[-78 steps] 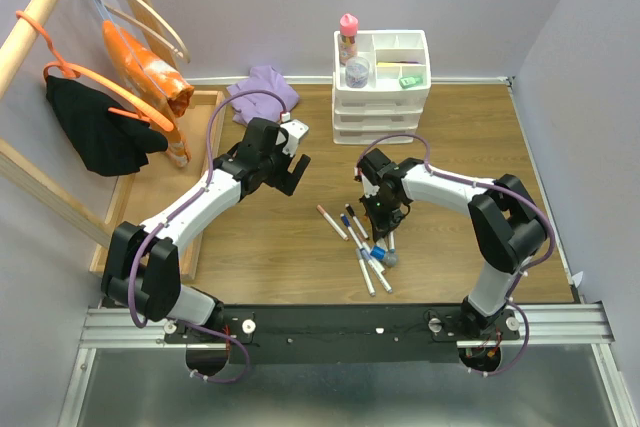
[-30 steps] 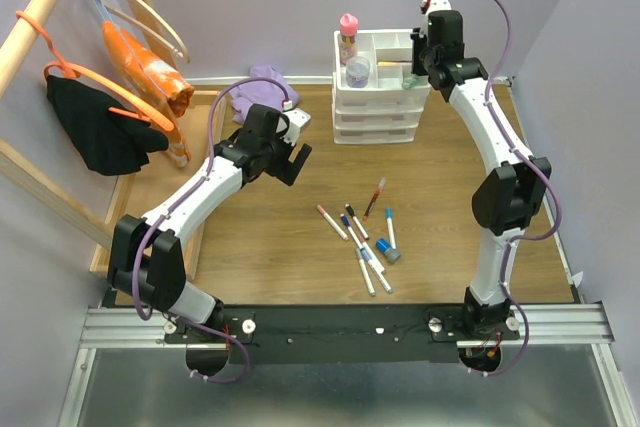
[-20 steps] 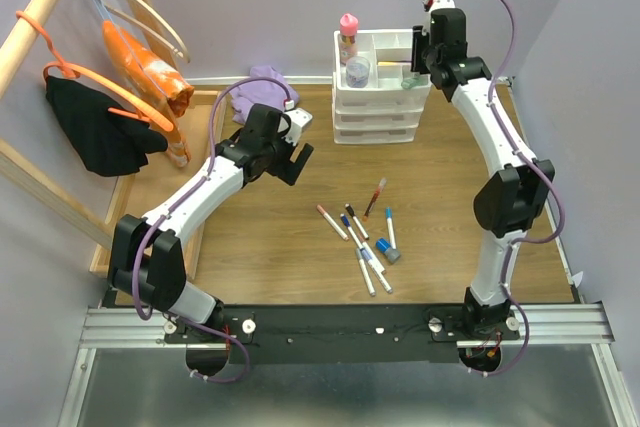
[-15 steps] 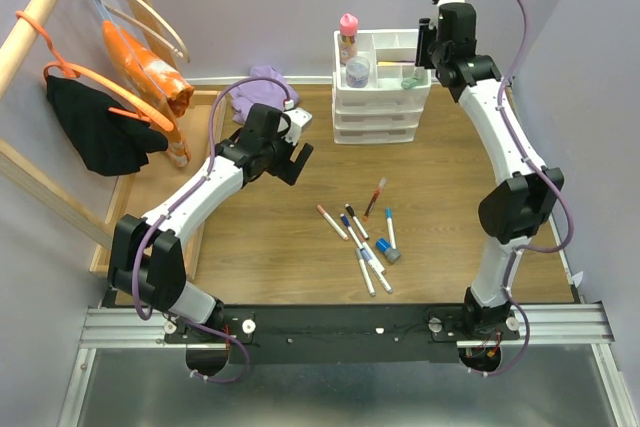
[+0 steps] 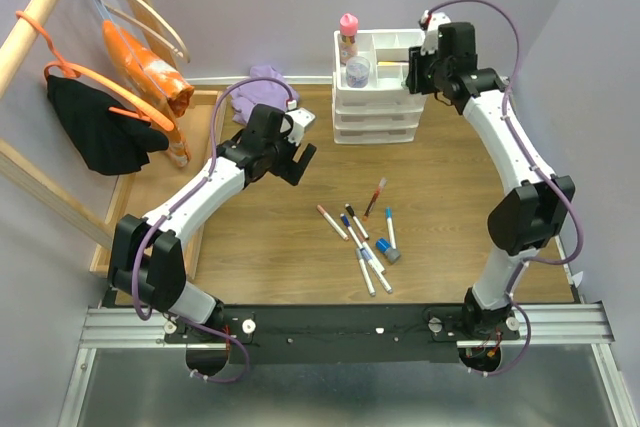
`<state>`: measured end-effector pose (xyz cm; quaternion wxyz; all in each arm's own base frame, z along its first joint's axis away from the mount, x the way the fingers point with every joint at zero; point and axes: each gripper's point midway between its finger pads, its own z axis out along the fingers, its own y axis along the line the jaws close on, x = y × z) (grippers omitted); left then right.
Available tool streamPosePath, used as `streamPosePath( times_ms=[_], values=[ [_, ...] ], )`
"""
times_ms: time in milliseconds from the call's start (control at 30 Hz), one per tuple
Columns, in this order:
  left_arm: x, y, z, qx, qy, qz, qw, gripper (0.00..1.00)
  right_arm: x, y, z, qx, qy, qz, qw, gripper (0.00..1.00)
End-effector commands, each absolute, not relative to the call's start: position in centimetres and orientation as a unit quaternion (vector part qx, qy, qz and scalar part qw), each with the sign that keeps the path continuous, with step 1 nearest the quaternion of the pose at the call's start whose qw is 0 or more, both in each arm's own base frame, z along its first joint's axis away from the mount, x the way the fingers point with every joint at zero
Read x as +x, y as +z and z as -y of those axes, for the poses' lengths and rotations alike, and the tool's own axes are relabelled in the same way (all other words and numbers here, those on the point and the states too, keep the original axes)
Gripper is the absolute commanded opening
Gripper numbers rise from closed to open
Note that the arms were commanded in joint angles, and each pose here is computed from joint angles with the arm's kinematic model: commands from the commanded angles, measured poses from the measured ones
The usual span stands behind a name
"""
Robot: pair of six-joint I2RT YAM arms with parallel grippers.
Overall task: Sort the stationery into containers
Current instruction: Place the stationery in the storage box.
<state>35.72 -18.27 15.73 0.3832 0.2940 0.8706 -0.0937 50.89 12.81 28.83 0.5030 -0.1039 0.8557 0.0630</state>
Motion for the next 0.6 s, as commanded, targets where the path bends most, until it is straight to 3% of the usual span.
streamPosePath(
  times_ms=[0,233,567],
  values=[
    [35.3,16.0,18.6,0.296,-0.099,-0.866,0.391,0.98,49.5,25.1,-14.2,-0.192,0.088,-0.869,0.447,0.56],
    [35.4,15.6,18.9,0.297,-0.102,-0.867,0.387,0.97,51.1,26.1,-13.4,-0.229,0.046,-0.849,0.473,0.57],
    [36.1,15.6,19.4,0.295,-0.106,-0.869,0.384,0.98,53.4,27.7,-12.5,-0.175,0.021,-0.847,0.501,0.42]
  ],
)
